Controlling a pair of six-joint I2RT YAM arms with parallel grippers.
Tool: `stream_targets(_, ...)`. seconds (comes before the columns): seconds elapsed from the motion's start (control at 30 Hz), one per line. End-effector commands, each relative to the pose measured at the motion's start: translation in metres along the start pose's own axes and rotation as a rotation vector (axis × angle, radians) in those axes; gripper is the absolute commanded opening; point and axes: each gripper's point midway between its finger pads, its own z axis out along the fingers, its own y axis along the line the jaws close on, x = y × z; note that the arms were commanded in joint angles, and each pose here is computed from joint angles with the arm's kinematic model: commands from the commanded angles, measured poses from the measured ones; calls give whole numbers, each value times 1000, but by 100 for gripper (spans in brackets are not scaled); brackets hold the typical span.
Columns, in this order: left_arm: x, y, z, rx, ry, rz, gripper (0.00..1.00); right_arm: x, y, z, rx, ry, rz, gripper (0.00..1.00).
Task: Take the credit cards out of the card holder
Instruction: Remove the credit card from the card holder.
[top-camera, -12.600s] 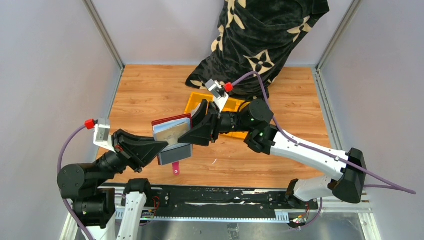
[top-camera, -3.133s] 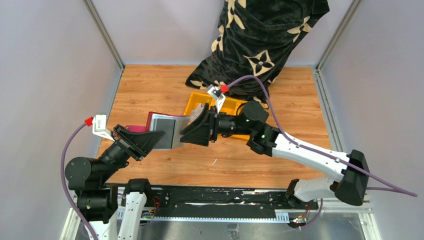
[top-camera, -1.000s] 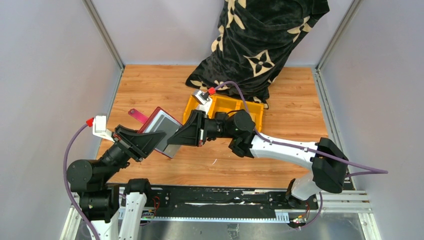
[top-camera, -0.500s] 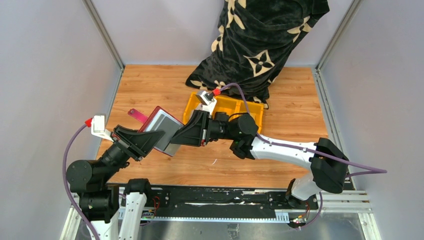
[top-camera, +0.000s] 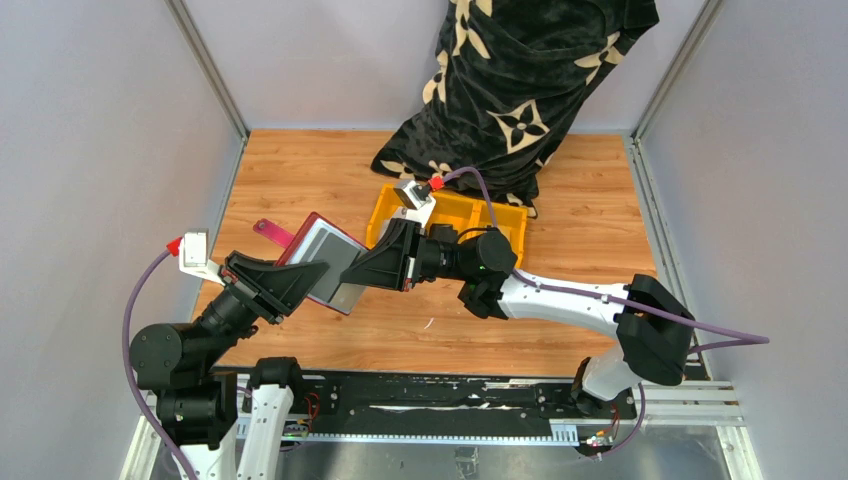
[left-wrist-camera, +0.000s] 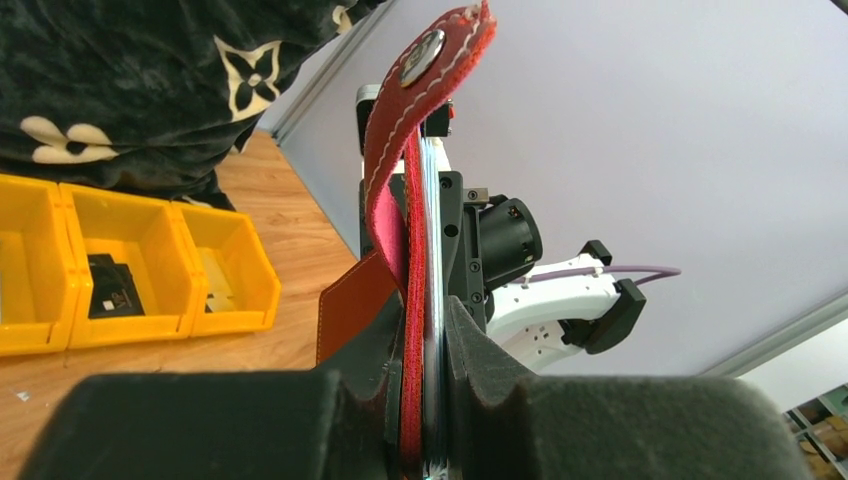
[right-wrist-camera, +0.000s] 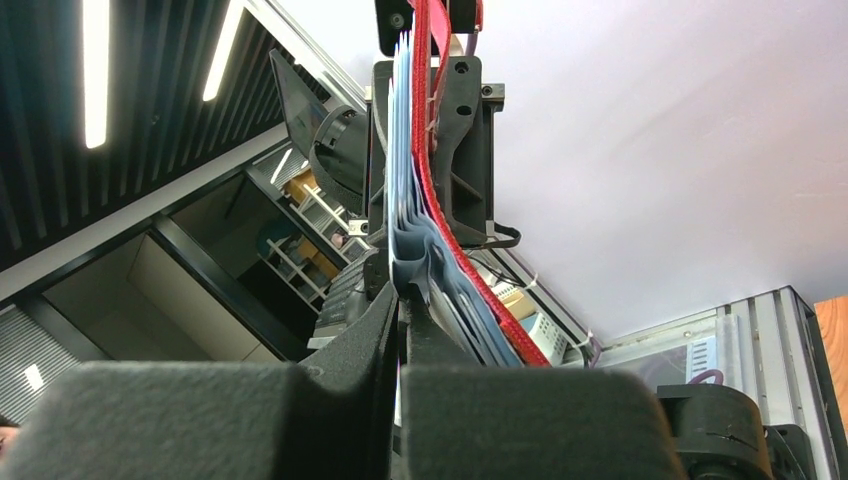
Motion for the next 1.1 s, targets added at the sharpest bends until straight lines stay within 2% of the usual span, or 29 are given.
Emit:
stream_targets(0.0, -8, -16, -3, 32, -32, 34, 17, -9, 16, -7, -43, -42, -63, 0)
stream_targets(0.57, -13, -23, -4, 35, -45, 35, 17, 2, 25, -15, -66, -20, -90, 1)
stream_targets(0.67, -13, -19, -3, 26, -48, 32, 13, 3, 26, -10, -73, -20, -86, 21)
stream_targets(0.8, -13, -15, -2, 13, -55, 31, 9, 3, 29, 1, -104, -23, -64, 36)
stream_targets(0.97, -13, -13, -3, 4, -59, 45, 7, -1, 30, 8, -118, -27, -54, 33)
stream_targets(1.07, -13, -11, -4, -9, -64, 59, 7, -1, 28, 8, -108, -26, -57, 16)
